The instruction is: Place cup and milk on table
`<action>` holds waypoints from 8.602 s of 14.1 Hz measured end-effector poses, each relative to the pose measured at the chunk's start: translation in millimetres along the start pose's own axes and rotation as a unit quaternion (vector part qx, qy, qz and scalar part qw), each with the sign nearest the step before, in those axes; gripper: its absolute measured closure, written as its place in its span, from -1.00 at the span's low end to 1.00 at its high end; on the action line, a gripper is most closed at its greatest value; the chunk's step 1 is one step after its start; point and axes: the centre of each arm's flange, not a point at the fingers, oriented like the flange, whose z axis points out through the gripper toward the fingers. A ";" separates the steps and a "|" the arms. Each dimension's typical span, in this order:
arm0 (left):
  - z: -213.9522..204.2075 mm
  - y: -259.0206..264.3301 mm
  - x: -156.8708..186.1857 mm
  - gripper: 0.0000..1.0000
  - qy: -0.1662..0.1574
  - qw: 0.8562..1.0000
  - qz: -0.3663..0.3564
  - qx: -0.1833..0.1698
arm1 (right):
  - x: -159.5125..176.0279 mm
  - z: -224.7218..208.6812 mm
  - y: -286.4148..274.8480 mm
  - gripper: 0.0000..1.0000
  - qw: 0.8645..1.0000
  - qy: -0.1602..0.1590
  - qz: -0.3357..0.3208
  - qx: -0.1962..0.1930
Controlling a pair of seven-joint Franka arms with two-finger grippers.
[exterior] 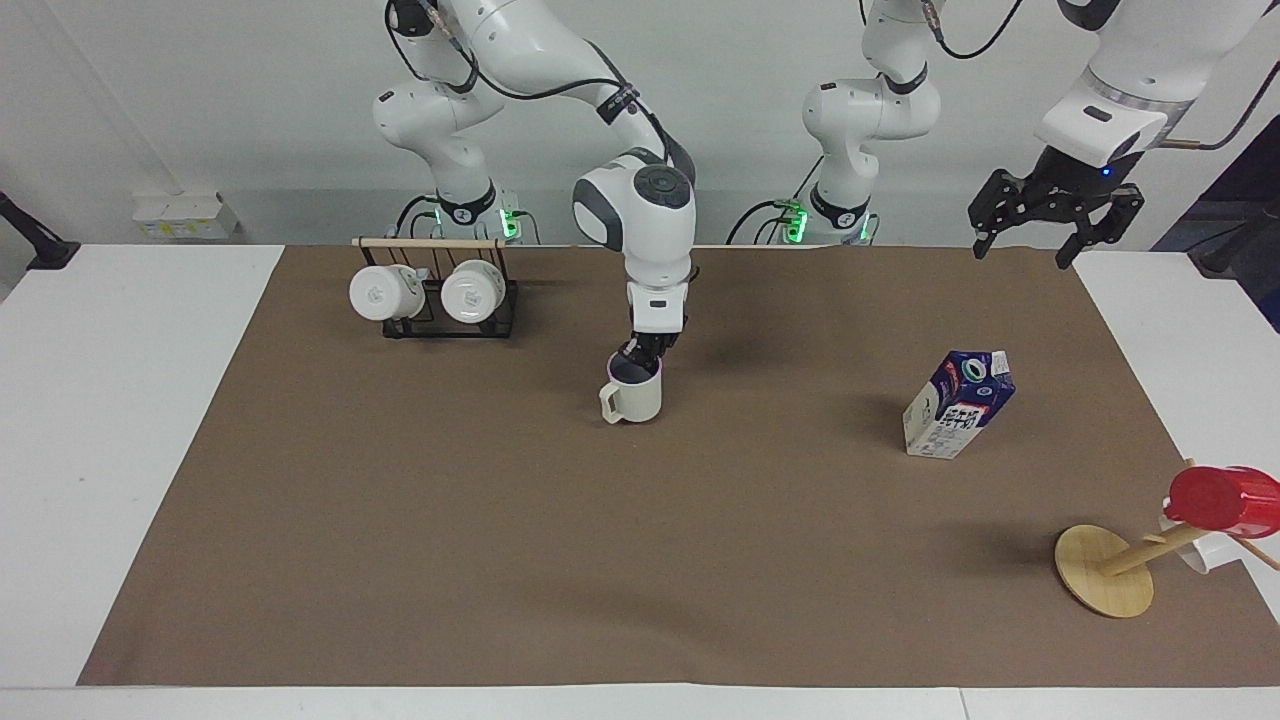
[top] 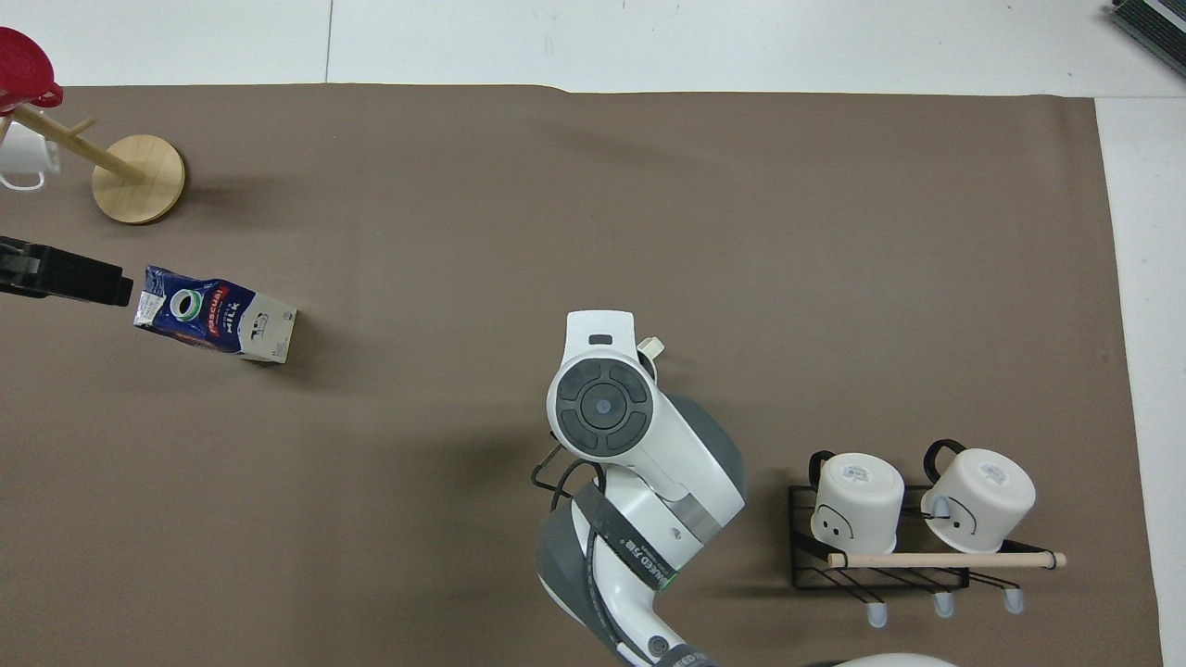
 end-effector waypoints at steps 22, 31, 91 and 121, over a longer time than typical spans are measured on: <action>150.5 -54.6 33.9 -1.00 0.019 1.000 -0.012 0.006 | -9.5 -79.9 15.9 -1.00 0.998 0.024 0.043 0.032; 214.9 -46.7 17.2 -1.00 -0.017 1.000 -0.008 -0.002 | -92.0 -160.5 155.8 -1.00 0.978 -0.001 0.206 0.031; 52.5 76.8 9.7 -1.00 0.036 0.998 -0.046 -0.006 | -258.4 -307.2 323.8 -1.00 0.889 -0.049 0.455 0.016; -7.6 9.2 -16.4 -1.00 -0.017 0.999 -0.050 0.001 | -258.8 -312.6 318.6 -1.00 0.891 -0.056 0.451 0.019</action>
